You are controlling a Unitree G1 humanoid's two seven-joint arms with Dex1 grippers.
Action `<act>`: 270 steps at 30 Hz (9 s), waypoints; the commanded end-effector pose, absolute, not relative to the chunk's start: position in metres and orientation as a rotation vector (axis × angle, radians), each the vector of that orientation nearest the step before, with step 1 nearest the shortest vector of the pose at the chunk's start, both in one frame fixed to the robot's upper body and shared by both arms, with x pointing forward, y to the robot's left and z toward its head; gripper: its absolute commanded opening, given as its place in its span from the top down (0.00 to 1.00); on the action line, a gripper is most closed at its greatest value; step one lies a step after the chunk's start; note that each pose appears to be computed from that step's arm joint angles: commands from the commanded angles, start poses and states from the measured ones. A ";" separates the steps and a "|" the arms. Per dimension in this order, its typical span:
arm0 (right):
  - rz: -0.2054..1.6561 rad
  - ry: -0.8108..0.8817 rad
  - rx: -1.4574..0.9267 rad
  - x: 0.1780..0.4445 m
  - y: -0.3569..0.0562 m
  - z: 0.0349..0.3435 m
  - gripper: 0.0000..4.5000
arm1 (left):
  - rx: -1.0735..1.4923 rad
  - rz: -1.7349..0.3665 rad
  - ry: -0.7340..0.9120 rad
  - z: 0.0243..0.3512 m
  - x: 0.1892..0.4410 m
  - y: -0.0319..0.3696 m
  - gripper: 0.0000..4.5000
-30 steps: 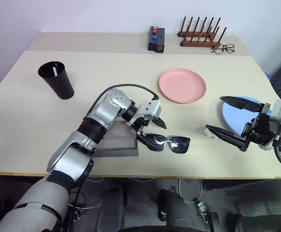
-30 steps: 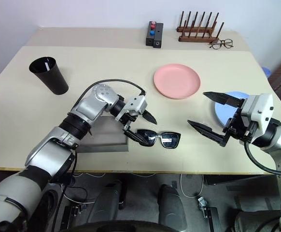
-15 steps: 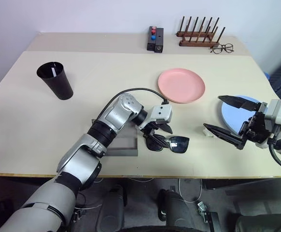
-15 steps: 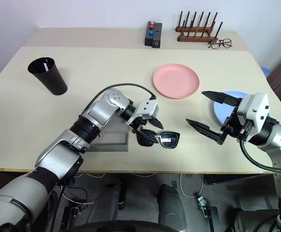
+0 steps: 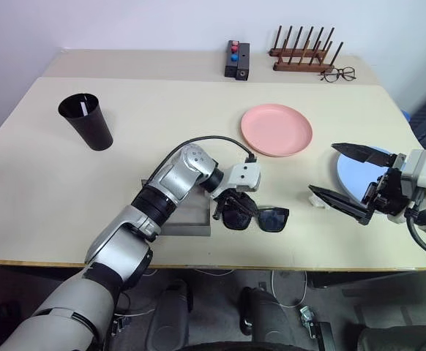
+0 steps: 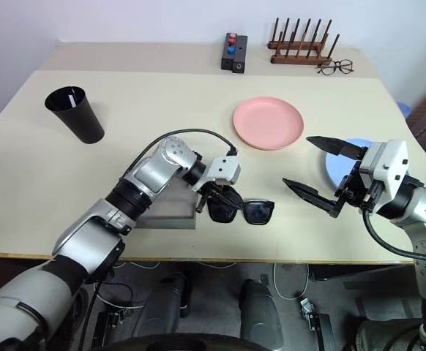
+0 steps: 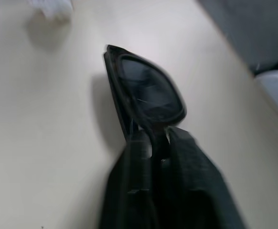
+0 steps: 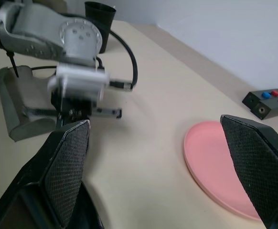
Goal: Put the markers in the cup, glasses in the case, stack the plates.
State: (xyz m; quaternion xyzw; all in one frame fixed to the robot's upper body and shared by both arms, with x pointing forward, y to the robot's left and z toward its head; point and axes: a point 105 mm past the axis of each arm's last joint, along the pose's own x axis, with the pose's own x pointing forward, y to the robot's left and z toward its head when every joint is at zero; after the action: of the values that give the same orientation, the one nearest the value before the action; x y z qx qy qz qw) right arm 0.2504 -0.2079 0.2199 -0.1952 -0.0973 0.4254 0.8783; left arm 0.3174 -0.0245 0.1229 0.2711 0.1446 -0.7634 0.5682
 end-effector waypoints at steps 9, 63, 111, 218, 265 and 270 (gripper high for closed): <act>0.886 -0.250 -0.438 0.254 -0.207 0.228 0.00 | 0.495 -1.762 0.360 0.153 0.323 -0.015 0.99; 0.915 -0.264 -0.455 0.265 -0.204 0.231 0.00 | 0.305 -1.608 0.621 0.145 0.299 0.153 0.99; 0.911 -0.259 -0.463 0.265 -0.202 0.232 0.00 | 0.192 -1.630 0.757 0.125 0.291 0.155 0.01; 0.892 -0.259 -0.456 0.269 -0.205 0.227 0.00 | 0.512 -1.622 0.540 0.137 0.266 0.159 1.00; 0.363 0.447 -0.485 0.326 -0.306 0.157 0.00 | 0.220 -1.384 -0.077 0.254 0.331 0.130 0.02; 0.401 0.519 -0.458 0.318 -0.304 0.146 0.00 | 0.229 -1.395 -0.083 0.251 0.327 0.125 0.02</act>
State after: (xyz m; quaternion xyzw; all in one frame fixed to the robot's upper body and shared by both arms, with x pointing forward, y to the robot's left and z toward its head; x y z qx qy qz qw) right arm 0.3194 -0.3018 0.1345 -0.2107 0.2572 0.1964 0.9224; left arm 0.3323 0.1268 0.2447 0.0958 -0.0188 -0.6362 0.7653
